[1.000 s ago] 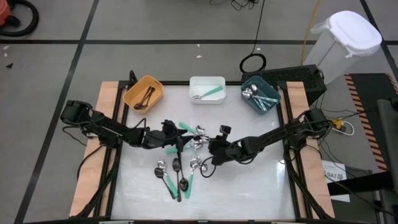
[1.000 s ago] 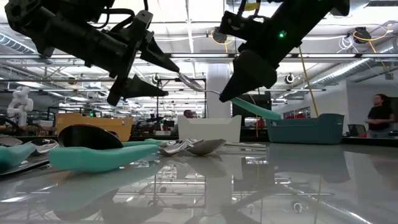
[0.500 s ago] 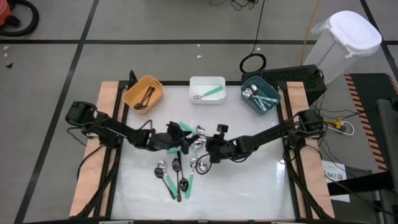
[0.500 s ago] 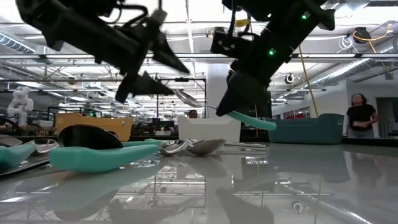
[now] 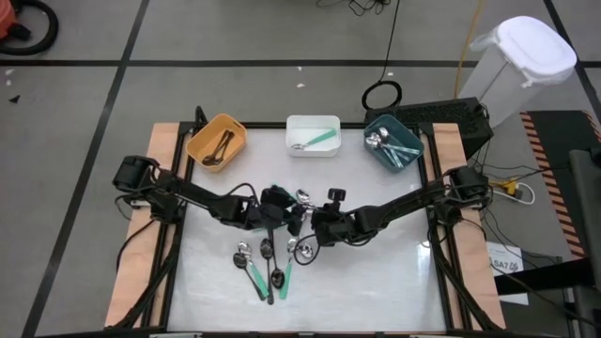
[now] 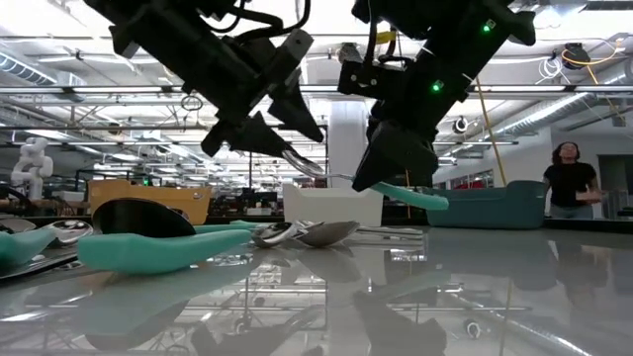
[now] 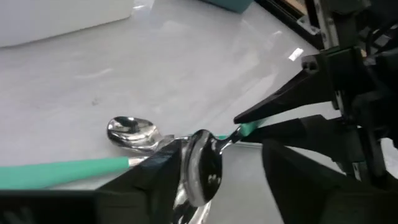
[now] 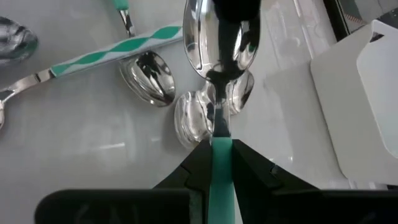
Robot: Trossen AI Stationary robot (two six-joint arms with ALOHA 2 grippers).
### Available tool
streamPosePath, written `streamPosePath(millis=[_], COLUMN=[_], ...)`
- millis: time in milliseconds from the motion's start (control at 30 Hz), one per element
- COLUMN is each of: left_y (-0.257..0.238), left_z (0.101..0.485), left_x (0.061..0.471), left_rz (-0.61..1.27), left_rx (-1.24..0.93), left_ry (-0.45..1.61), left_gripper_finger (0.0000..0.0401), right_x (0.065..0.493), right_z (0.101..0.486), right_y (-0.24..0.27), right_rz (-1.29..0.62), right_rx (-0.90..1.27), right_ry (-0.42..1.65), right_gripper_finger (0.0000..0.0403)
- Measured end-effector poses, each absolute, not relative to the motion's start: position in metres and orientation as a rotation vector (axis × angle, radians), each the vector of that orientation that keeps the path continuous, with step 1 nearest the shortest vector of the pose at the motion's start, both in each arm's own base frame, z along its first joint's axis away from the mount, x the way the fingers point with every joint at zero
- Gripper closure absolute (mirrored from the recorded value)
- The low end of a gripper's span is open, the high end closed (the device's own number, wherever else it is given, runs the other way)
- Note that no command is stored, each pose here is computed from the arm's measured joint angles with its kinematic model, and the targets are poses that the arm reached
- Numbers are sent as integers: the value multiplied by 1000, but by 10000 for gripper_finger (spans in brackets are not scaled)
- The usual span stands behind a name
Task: Sort silverware by color (type)
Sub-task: Put the blue spoon into the white bin
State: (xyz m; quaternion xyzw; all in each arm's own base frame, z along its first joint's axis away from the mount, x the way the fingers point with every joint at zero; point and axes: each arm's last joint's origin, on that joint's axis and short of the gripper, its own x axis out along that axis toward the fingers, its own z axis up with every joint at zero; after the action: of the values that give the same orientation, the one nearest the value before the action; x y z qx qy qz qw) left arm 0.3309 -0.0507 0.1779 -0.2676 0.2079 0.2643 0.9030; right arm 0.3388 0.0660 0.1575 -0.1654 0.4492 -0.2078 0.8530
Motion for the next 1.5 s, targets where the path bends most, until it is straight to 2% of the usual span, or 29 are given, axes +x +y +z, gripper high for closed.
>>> streamPosePath(millis=[233, 700, 867, 1233, 1500], left_y=[-41, -38, -38, -45, -51], left_z=[173, 172, 172, 179, 183], left_x=[330, 329, 329, 335, 337], left_rz=[512, 503, 501, 389, 323], left_rx=[-593, -564, -544, -526, -527], left_ry=[515, 545, 550, 502, 473], left_gripper_finger=[285, 388, 397, 399, 400], right_x=[336, 337, 336, 314, 290], right_z=[157, 157, 157, 180, 199], right_y=[67, 68, 69, 82, 96], right_rz=[-452, -455, -437, -405, -401], right_rx=[-369, -366, -389, -368, -319], right_ry=[959, 953, 959, 994, 1010], right_gripper_finger=[362, 362, 342, 247, 228])
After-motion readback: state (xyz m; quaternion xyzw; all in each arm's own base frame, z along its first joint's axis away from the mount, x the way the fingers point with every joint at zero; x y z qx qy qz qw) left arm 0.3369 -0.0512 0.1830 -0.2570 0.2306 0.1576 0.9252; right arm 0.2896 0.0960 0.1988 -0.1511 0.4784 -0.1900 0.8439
